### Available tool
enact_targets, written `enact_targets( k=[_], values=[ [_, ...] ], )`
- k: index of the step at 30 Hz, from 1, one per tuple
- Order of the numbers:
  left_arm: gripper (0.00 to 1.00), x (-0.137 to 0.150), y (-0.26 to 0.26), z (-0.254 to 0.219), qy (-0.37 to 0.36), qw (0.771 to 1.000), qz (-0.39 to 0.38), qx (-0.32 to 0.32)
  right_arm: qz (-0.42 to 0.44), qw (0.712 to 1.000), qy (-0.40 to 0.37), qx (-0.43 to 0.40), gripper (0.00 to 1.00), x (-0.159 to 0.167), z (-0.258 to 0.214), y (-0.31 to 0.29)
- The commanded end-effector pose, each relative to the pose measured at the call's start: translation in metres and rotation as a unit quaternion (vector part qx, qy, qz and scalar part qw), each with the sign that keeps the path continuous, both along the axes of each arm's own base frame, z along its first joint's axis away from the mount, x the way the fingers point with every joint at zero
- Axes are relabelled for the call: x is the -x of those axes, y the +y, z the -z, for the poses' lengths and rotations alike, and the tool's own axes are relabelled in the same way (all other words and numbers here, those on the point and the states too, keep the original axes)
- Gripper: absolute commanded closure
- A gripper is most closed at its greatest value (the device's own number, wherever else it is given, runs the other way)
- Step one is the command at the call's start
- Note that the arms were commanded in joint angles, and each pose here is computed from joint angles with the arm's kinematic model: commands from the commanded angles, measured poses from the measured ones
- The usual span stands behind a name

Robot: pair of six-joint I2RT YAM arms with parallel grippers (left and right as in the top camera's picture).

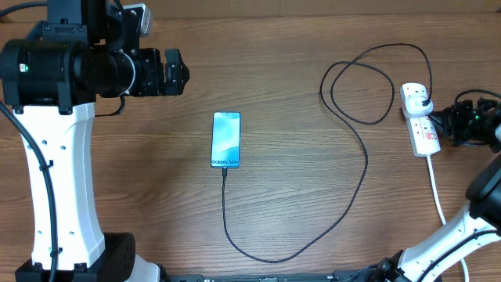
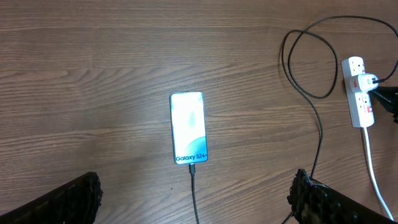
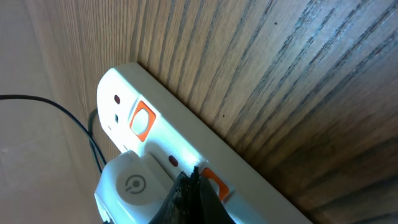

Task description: Plug charger to phone and switch on socket

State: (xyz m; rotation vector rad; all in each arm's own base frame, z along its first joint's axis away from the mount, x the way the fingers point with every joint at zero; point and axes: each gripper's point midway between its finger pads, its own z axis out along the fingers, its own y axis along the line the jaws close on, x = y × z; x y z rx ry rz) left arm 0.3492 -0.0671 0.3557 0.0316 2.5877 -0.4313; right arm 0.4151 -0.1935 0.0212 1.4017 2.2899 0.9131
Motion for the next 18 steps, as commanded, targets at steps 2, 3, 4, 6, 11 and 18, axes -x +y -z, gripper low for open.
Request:
enact_targets(
  k=[2, 3, 4, 6, 11, 18],
  values=[
    [0.0, 0.003, -0.0023, -0.0049, -0.007, 1.0, 0.002, 0.0, -0.029, 0.999, 0.038, -0.019, 0.96, 0.0071, 0.0202, 0.0319],
    [0.0, 0.003, -0.0023, -0.0049, -0.007, 1.0, 0.002, 0.0, -0.029, 0.999, 0.038, -0.02, 0.96, 0.0073, 0.0202, 0.032],
    [0.0, 0.003, -0.0023, -0.0049, -0.007, 1.0, 0.002, 0.0, -0.03, 0.999, 0.038, -0.019, 0.96, 0.0075, 0.0203, 0.0322],
    [0.01, 0.003, -0.0023, -0.0049, -0.007, 1.0, 0.002, 0.0, -0.03, 0.999, 0.038, -0.02, 0.96, 0.0077, 0.0203, 0.0323],
    [0.0, 0.003, -0.0024, -0.0049, -0.007, 1.0, 0.002, 0.0, -0.03, 0.999, 0.04, -0.021, 0.96, 0.0083, 0.0205, 0.0328],
    [0.01, 0.003, -0.0023, -0.0049, -0.007, 1.0, 0.002, 0.0, -0.037, 0.998, 0.038, -0.017, 0.96, 0.0089, 0.0206, 0.0332]
  ],
)
